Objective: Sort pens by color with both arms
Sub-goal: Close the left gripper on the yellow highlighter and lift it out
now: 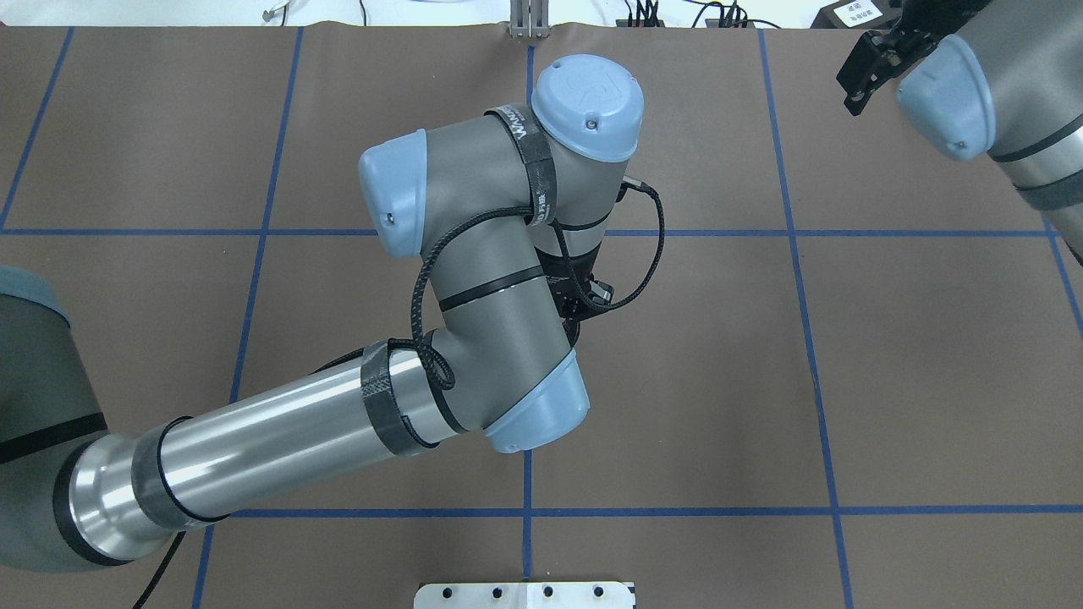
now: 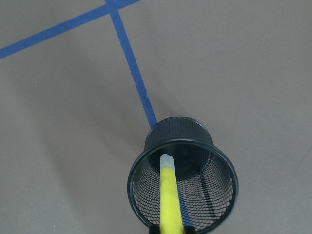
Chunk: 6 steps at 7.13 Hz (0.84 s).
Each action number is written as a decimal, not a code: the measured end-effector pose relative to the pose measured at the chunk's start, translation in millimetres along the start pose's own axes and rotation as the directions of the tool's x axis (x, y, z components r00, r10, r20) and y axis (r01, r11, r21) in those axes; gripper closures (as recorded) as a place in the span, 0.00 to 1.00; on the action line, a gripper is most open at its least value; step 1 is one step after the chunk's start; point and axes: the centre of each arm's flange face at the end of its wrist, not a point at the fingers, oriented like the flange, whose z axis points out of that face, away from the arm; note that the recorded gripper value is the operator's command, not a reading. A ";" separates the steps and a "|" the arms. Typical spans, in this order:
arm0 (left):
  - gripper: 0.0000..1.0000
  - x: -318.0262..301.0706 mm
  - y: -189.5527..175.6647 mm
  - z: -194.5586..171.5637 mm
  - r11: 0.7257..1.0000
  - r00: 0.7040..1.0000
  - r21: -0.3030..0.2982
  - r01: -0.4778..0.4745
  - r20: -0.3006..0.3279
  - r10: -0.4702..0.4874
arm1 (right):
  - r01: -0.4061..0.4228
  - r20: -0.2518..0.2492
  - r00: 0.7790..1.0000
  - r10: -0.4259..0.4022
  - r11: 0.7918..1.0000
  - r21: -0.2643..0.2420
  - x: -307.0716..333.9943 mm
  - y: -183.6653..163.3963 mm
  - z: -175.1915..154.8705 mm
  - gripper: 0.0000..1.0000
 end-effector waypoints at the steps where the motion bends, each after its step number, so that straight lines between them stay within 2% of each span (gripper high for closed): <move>1: 1.00 -3.3 12.3 -15.5 1.000 1.000 0.027 -0.004 -0.027 0.005 | 0.000 0.001 1.000 0.000 1.000 0.000 0.0 0.1 0.1 0.00; 4: 1.00 -29.7 37.7 -71.0 0.991 0.995 0.128 0.025 -0.098 -0.012 | -0.005 0.001 1.000 0.005 1.000 -0.002 0.9 0.6 1.3 0.00; 6: 1.00 -52.0 43.0 -111.1 0.974 0.986 0.201 0.106 -0.147 -0.077 | -0.007 0.000 1.000 0.007 1.000 -0.002 1.3 0.8 1.7 0.00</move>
